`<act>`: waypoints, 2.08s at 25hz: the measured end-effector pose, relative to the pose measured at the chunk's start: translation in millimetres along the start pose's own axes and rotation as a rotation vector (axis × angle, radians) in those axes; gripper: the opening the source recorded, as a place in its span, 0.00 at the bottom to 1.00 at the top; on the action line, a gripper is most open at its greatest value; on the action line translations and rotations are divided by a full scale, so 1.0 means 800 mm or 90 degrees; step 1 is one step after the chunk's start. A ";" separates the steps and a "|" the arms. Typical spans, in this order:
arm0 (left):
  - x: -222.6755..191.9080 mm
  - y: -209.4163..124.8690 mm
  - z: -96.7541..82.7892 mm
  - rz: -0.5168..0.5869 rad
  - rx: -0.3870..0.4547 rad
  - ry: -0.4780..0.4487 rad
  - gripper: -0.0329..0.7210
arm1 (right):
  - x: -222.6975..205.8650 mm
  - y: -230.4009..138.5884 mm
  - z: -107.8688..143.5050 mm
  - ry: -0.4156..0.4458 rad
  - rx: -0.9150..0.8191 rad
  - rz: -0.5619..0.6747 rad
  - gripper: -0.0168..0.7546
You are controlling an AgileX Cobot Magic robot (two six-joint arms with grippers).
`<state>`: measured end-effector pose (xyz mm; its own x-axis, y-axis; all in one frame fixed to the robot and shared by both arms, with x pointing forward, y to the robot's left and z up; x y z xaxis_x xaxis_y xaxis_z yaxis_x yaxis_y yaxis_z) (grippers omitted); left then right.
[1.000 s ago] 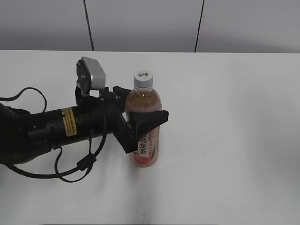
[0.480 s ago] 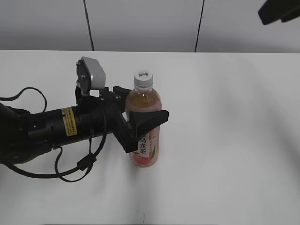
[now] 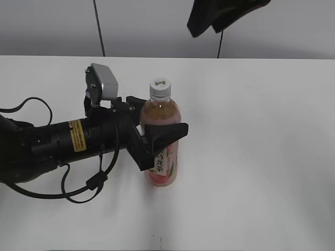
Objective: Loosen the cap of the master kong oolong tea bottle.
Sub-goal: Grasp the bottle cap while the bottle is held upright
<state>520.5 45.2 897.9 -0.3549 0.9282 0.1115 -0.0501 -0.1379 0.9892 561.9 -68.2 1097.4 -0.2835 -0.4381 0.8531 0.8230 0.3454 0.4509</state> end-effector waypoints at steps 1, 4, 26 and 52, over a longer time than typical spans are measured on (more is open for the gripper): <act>0.000 0.000 0.000 0.000 0.000 0.000 0.65 | -0.009 -0.002 0.004 0.000 -0.004 0.011 0.48; 0.000 0.000 0.000 0.000 0.000 0.000 0.65 | -0.029 -0.008 0.018 0.001 -0.010 0.040 0.48; 0.000 0.000 0.000 0.000 0.000 0.000 0.65 | -0.083 -0.027 0.053 0.003 -0.029 0.111 0.54; 0.000 0.000 0.000 -0.001 0.000 0.000 0.65 | -0.112 -0.034 0.061 -0.035 0.047 0.136 0.38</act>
<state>520.5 44.9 898.1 -0.3544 0.9285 0.1107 -0.0509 -0.1374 0.9892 540.3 2.3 1021.6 -0.1351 -0.3037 0.9431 0.8294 0.4860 0.2753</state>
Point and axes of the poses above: a point on each arm's last joint axis where the gripper is mounted, x pointing back along that axis away from the gripper, z along the wrist's bending axis when the last joint is at zero, y = z × x, the point moved 6 cm from there along -x, pointing out along that axis toward the gripper, and after that the axes turned 13 degrees about -x, right-handed, at the moved point
